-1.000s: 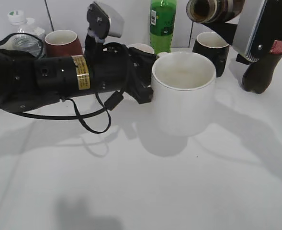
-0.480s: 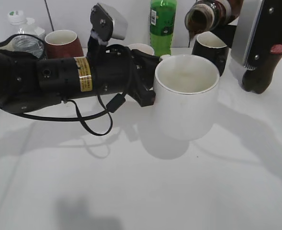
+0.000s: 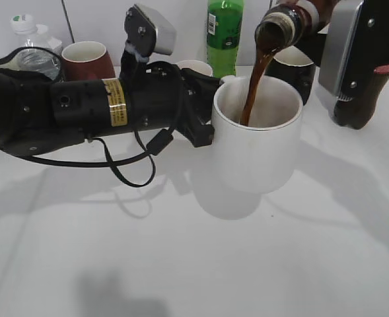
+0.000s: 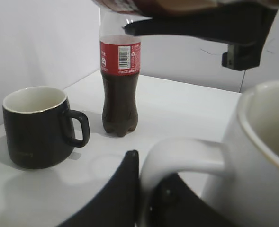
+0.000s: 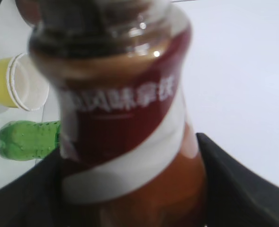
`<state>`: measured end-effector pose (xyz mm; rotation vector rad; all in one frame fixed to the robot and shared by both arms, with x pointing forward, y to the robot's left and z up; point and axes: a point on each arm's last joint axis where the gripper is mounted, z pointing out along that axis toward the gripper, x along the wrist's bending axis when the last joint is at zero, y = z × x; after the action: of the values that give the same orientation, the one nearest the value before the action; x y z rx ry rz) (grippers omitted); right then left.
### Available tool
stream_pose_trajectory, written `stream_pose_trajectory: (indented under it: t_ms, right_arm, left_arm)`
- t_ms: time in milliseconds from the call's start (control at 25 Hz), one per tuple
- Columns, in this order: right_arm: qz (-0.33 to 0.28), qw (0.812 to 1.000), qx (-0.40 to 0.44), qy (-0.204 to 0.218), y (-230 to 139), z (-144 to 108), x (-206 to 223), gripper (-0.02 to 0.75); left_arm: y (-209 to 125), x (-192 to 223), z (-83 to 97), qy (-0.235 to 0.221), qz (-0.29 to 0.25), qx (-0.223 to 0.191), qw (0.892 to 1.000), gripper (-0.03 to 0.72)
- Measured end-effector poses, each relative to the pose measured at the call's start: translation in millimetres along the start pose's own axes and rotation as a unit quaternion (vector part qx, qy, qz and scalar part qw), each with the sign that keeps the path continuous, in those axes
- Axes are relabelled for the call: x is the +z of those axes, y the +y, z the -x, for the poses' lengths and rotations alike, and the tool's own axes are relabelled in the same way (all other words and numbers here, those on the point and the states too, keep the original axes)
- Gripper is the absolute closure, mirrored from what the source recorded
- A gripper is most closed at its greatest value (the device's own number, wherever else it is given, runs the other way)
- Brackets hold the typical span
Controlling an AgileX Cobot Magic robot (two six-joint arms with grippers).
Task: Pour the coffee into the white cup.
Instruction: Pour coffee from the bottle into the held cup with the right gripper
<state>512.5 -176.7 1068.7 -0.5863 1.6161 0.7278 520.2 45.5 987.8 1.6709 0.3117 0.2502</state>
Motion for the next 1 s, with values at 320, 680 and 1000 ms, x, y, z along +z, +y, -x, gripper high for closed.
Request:
stream_pose_trajectory:
  t_ms: [320, 680, 1000]
  right_arm:
    - [-0.010, 1.000, -0.008, 0.006, -1.8, -1.0, 0.0, 0.204]
    - [-0.012, 1.000, -0.012, 0.007, -2.2, -1.1, 0.0, 0.204]
    - [-0.012, 1.000, -0.025, 0.007, -2.2, -1.1, 0.0, 0.204]
  left_arm:
    - [-0.4, 0.0, -0.1, 0.000, -0.002, 0.001, 1.000, 0.648]
    - [-0.4, 0.0, 0.0, 0.000, -0.002, 0.001, 1.000, 0.648]
    - [-0.5, 0.0, -0.1, 0.000, -0.003, 0.001, 1.000, 0.648]
